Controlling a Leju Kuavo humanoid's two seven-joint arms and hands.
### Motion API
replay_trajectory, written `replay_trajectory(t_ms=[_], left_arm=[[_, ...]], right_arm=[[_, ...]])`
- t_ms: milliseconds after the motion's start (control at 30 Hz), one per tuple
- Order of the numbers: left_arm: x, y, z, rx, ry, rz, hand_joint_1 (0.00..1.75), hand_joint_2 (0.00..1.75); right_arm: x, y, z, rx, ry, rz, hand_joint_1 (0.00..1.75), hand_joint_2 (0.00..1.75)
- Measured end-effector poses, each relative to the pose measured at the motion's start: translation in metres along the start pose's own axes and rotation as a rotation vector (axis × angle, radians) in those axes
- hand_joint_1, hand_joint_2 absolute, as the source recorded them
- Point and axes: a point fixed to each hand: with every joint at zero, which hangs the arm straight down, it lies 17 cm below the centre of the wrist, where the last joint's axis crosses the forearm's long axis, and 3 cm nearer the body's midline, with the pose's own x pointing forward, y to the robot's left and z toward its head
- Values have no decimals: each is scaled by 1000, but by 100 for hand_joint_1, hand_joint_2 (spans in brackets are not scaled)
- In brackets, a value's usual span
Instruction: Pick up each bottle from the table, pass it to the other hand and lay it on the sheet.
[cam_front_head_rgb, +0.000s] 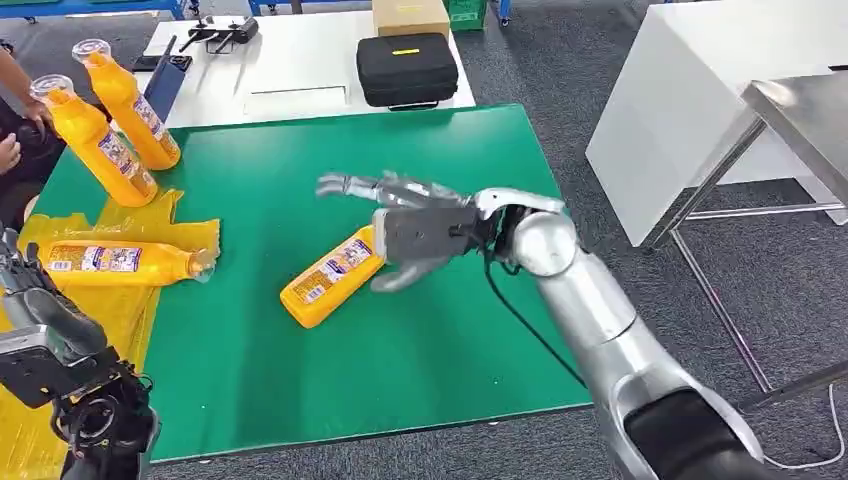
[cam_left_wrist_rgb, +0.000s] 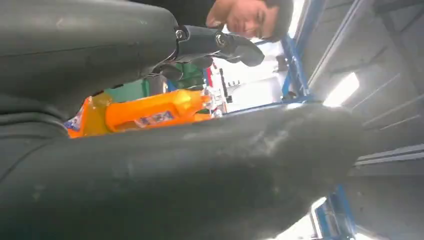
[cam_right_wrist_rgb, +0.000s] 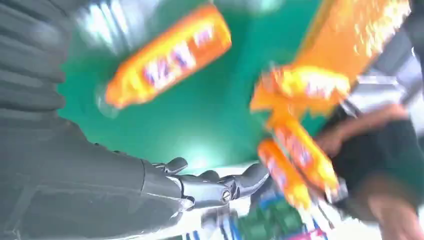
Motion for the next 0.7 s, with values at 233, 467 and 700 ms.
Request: replay_trajectory(t_ms=[233, 467, 700], left_arm=[[9, 7, 1, -12, -19, 19, 0, 0], [24, -23, -8, -48, -50, 96, 0, 0], [30, -44, -7, -81, -56, 129, 0, 0]], right_arm=[[-59, -132, -3, -426, 303, 356, 0, 175], [-164, -65, -15, -348, 562, 573, 0, 175], [-230, 42, 3, -86, 680, 575, 0, 175]])
